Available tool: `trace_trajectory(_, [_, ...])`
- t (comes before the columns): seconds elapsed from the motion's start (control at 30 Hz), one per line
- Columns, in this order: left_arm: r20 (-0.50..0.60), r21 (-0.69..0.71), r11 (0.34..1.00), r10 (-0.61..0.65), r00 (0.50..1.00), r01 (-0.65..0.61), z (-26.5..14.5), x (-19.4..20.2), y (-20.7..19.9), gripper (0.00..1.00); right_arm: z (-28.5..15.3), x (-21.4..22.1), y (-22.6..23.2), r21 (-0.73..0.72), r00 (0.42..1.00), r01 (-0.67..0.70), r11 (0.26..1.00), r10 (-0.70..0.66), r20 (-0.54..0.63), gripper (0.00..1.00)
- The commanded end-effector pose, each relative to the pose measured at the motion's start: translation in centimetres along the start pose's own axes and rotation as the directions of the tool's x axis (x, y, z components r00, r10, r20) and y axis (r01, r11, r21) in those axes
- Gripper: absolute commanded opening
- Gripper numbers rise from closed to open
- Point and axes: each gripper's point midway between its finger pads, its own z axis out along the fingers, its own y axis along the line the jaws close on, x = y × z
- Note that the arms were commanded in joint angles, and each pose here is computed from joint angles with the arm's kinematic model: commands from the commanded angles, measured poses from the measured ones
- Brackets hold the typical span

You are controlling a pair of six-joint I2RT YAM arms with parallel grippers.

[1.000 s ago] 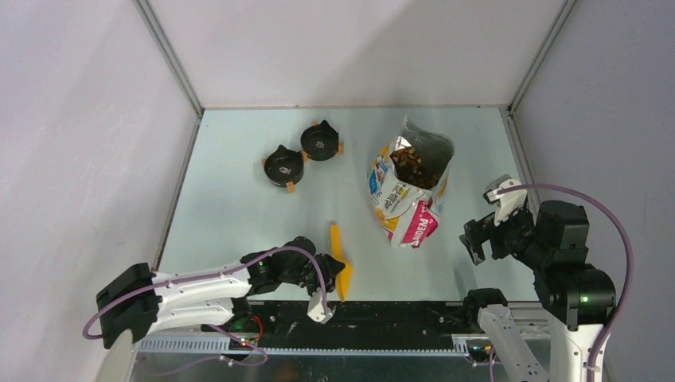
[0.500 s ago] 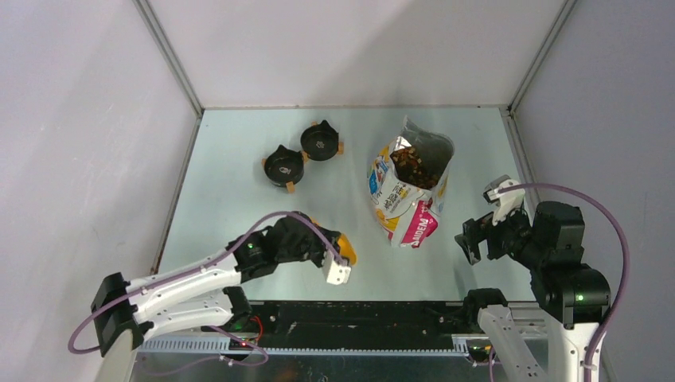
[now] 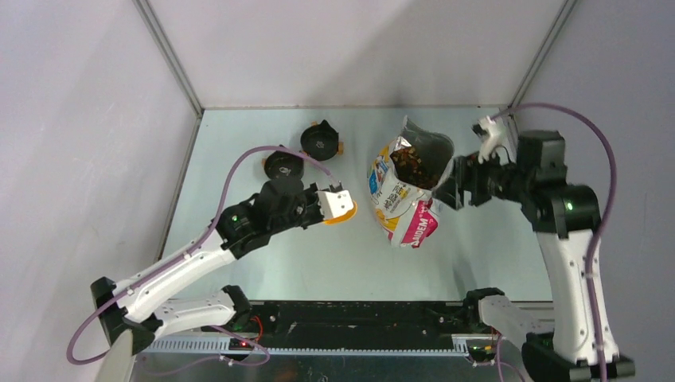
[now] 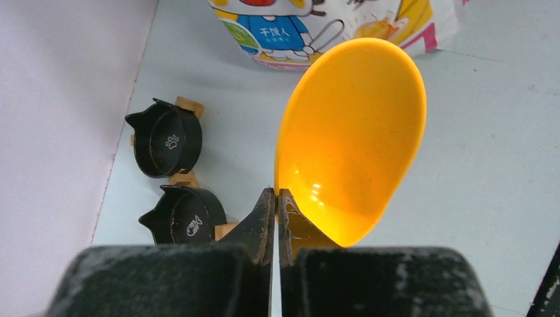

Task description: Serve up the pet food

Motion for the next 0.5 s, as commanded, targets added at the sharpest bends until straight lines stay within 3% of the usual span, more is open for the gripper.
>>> trace_trajectory(0.0, [0.016,-0.059,0.998,-0.012,1.000,0.013,-0.3,-3.1,3.3,0.00,1.6,-5.2,3.8,-0.166,0.998,-0.024,0.986,0.033,0.052,0.70])
trace_trajectory(0.17, [0.018,0.015,0.999,0.040,0.999,-0.040,-0.9,-5.9,4.1,0.00,3.6,-7.1,6.4,-0.292,0.999,-0.036,0.956,0.043,0.019,0.69])
trace_trajectory(0.33, [-0.001,0.010,0.994,0.105,0.994,-0.105,-1.9,-6.6,5.1,0.00,4.6,-6.1,8.2,-0.343,1.000,0.004,0.939,-0.012,-0.021,0.68])
trace_trajectory(0.47, [-0.072,0.017,0.999,0.041,0.997,-0.039,-1.6,-7.0,5.9,0.00,6.0,-6.6,9.3,-0.344,0.998,0.033,0.938,-0.047,-0.032,0.69])
